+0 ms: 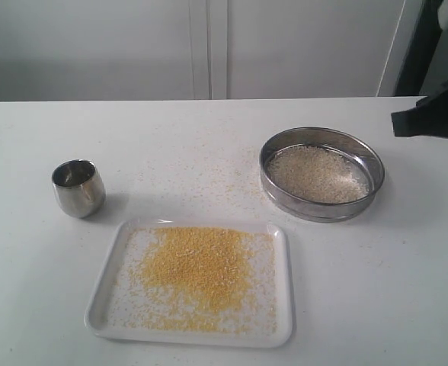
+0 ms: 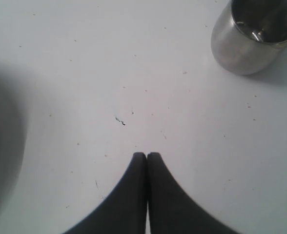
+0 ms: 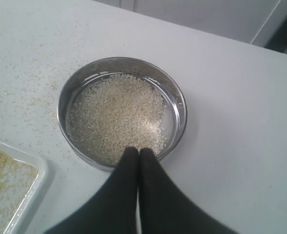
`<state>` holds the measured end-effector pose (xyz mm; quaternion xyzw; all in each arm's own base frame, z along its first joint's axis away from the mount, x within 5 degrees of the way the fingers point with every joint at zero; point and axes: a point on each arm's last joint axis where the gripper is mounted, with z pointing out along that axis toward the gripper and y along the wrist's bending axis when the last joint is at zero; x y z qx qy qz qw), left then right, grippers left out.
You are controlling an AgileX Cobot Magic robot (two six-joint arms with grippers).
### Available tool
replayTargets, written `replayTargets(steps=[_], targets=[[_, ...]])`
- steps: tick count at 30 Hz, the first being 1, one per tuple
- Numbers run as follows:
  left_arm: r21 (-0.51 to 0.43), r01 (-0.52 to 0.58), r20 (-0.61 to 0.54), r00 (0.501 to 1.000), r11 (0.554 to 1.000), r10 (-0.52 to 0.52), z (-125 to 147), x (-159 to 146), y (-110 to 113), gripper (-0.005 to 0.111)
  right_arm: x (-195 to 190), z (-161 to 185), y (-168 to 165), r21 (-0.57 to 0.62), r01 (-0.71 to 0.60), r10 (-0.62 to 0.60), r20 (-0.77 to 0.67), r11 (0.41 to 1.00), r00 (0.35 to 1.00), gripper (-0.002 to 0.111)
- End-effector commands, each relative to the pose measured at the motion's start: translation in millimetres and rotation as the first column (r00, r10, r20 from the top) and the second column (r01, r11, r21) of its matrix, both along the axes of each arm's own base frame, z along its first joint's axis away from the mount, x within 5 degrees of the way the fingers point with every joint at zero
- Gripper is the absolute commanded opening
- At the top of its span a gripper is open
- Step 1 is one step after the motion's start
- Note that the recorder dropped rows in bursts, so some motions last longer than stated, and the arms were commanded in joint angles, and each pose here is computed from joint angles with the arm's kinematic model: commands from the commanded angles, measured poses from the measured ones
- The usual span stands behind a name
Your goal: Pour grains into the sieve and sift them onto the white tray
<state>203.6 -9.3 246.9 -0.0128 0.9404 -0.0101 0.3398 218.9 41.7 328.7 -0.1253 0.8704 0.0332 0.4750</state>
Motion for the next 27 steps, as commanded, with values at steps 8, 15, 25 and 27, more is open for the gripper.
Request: replayTargets(steps=[8,15,25,27], targets=[[-0.002,-0.007,-0.008,1.0,1.0,0.007,-1,-3,1,0.0,-71,9,-12,0.04,0.0,-0.007,0.185,0.999,0.983,0.0],[-0.002,-0.007,-0.008,1.0,1.0,0.007,-1,-3,1,0.0,-100,14,-17,0.04,-0.009,0.001,0.18,0.999,0.984,0.0],[-0.002,-0.007,-0.008,1.0,1.0,0.007,-1,-3,1,0.0,-104,30,-18,0.069,-0.01,-0.014,0.341,0.998,0.94,0.0],[-0.002,-0.007,-0.008,1.0,1.0,0.007,-1,-3,1,0.0,-111,33,-19,0.074,-0.012,-0.016,0.368,0.997,0.93,0.0]])
